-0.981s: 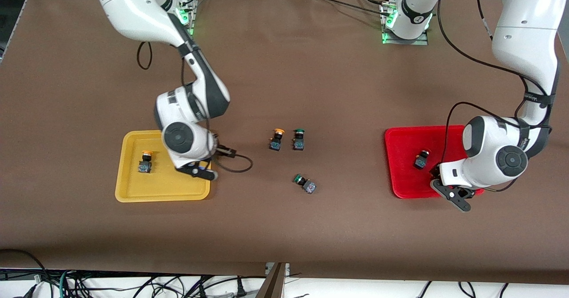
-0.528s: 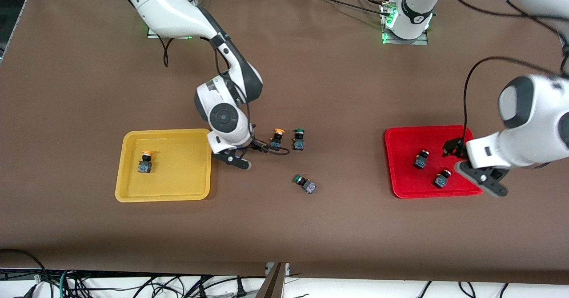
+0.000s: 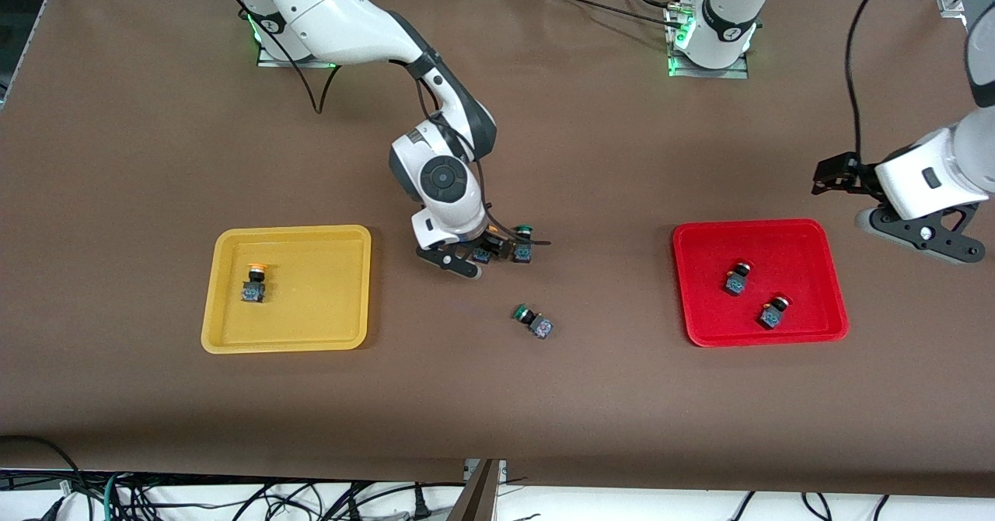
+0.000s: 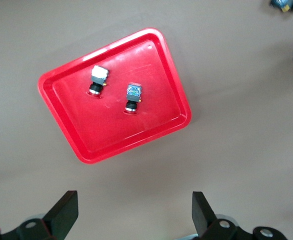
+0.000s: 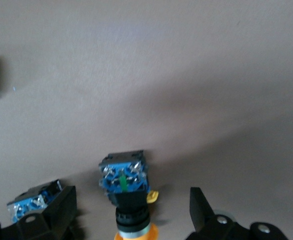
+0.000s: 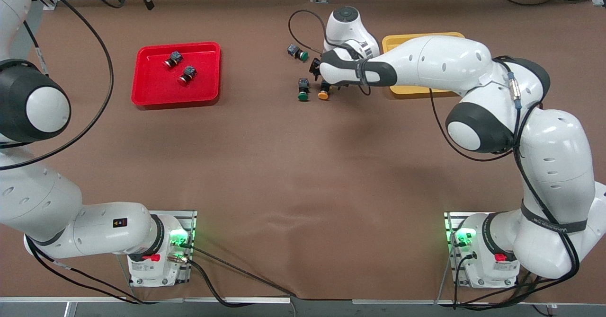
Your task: Place red and yellow buttons in trays
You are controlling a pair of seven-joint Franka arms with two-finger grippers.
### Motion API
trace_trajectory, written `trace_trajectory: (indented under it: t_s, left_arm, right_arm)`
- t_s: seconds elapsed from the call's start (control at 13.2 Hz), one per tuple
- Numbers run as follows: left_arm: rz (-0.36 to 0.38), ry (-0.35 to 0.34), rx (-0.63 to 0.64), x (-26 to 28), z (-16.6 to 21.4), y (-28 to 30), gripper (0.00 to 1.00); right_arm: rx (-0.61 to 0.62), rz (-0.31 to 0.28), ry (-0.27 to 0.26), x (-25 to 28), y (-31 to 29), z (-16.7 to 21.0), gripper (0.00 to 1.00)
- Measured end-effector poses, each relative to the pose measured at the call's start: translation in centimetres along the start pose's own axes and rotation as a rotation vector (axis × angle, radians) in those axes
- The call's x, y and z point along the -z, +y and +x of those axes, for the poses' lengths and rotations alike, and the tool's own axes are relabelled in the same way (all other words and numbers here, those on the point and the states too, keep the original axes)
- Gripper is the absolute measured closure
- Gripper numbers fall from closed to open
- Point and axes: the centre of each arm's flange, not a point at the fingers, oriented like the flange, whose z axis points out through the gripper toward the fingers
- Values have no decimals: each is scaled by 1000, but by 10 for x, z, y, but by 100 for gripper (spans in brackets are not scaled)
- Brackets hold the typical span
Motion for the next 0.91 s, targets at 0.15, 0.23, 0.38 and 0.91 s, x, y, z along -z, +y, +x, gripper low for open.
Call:
trace_trajectory:
  t_s: [0.15, 0.23, 0.38, 0.91]
  left_arm:
    - [39, 54, 163, 8, -3, 17, 0]
    - [50, 112, 219, 12, -9, 15, 0]
    - [61, 195, 272, 12, -30, -4, 0]
    - [53, 196, 259, 10, -54, -2, 0]
  right_arm:
    - [5, -6, -2, -6, -1, -4, 5]
    - [6, -9, -3, -9, 0, -5, 17]
    - [7, -11, -3, -12, 0, -4, 41]
    - [169, -67, -3, 37, 44, 80, 56]
